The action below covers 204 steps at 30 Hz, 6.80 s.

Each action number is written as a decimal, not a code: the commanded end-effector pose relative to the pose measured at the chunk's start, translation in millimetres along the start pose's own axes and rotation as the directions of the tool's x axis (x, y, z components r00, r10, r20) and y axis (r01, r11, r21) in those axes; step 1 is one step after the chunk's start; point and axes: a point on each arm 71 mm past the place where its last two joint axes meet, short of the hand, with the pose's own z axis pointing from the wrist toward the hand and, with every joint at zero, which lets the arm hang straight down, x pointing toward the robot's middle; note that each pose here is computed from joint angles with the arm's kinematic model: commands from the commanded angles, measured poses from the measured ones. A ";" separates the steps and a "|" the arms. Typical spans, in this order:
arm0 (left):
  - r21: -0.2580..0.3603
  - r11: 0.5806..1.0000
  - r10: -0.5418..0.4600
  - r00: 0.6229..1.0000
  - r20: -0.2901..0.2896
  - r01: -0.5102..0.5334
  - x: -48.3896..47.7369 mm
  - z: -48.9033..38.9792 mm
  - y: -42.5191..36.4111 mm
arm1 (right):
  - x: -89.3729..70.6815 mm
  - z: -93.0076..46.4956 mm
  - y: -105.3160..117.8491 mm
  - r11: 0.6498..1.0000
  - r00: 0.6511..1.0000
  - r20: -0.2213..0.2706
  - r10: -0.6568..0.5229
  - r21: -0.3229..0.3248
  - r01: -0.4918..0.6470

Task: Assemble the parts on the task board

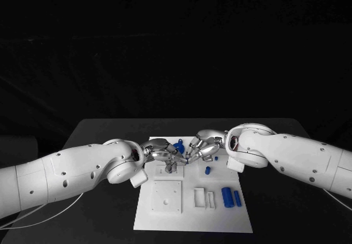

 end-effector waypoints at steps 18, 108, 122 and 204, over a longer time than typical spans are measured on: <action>0.078 0.995 -0.061 0.998 -0.008 0.062 6.7 0.0 -9.8 | -1.9 0.9 -4.0 0.999 0.998 0.059 0.038 0.008 -0.038; -0.510 0.715 0.540 0.841 -0.032 -0.479 -33.3 10.9 24.4 | -99.1 -74.6 -68.0 0.951 0.679 0.670 0.300 -0.156 -0.266; -0.500 0.726 0.529 0.848 -0.035 -0.473 -26.2 14.8 35.5 | -98.6 -74.1 -67.6 0.951 0.682 0.666 0.301 -0.155 -0.268; -0.498 0.728 0.553 0.833 0.018 -0.472 -20.0 18.0 52.6 | -97.3 -72.2 -65.3 0.954 0.693 0.658 0.295 -0.156 -0.257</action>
